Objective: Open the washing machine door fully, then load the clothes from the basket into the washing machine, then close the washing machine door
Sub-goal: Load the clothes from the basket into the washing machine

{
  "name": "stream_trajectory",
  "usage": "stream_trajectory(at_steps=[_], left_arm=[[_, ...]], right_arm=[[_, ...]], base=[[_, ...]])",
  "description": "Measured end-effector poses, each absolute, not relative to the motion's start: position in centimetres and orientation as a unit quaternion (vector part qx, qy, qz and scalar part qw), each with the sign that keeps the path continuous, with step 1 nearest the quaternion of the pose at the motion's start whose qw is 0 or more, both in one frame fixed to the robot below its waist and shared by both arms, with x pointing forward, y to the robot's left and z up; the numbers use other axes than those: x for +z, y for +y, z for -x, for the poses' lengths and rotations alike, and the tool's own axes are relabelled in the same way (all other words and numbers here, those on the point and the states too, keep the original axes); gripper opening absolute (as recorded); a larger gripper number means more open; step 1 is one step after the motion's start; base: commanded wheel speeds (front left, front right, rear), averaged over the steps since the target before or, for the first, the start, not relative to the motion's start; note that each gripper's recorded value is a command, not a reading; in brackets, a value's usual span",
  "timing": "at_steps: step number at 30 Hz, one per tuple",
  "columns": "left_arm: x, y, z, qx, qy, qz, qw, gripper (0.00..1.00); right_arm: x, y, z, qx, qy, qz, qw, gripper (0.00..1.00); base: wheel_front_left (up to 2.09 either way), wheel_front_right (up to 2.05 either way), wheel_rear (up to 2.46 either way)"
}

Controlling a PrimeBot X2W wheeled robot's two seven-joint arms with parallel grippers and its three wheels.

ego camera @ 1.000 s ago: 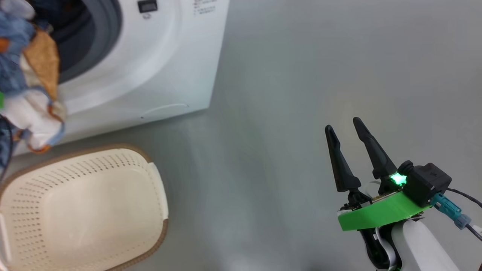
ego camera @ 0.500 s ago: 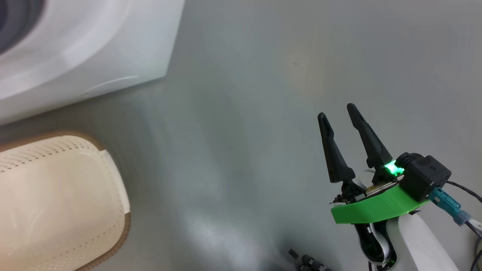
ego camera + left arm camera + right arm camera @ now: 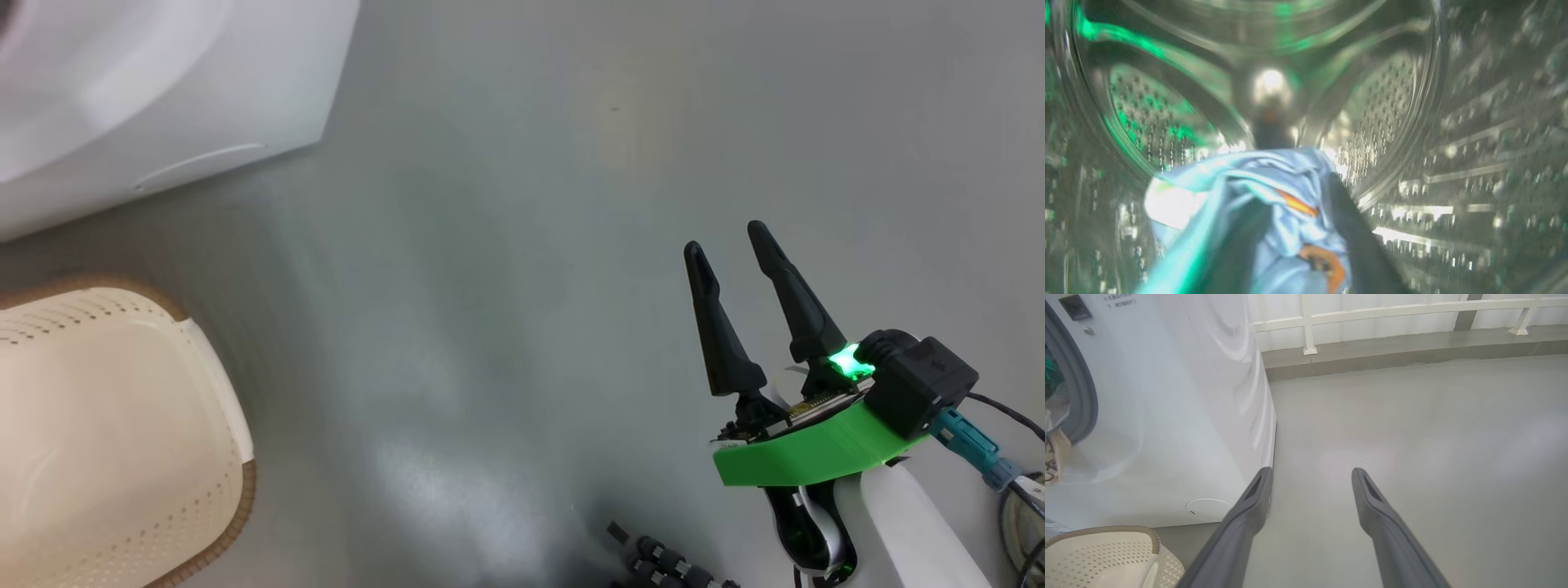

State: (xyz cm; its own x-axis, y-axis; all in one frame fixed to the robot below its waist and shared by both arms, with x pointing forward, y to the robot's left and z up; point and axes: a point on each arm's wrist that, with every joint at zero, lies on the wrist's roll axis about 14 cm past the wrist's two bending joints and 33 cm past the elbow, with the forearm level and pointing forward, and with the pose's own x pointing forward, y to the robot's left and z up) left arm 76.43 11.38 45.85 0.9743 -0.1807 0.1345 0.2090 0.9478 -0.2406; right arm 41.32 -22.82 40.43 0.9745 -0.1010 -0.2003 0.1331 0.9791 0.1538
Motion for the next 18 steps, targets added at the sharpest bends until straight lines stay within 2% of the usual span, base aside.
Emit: stream_trajectory(at_steps=[4,8,18], left_arm=[[41.8,10.7,-75.3,-0.107,0.037,0.109,0.988,1.0],[40.5,10.8,-74.6,-0.11,0.073,0.096,0.987,1.0],[41.4,10.3,-72.0,-0.121,0.094,0.089,0.984,1.0]], right_arm=[[40.6,-22.5,-41.4,-0.054,0.093,-0.088,0.99,1.0],[40.8,-22.2,-41.5,-0.05,0.089,-0.091,0.991,1.0],[42.1,-21.3,-41.7,-0.036,0.071,-0.102,0.992,1.0]], base=[[0.0,0.0,0.0],[0.0,0.0,0.0],[0.0,0.0,0.0]])
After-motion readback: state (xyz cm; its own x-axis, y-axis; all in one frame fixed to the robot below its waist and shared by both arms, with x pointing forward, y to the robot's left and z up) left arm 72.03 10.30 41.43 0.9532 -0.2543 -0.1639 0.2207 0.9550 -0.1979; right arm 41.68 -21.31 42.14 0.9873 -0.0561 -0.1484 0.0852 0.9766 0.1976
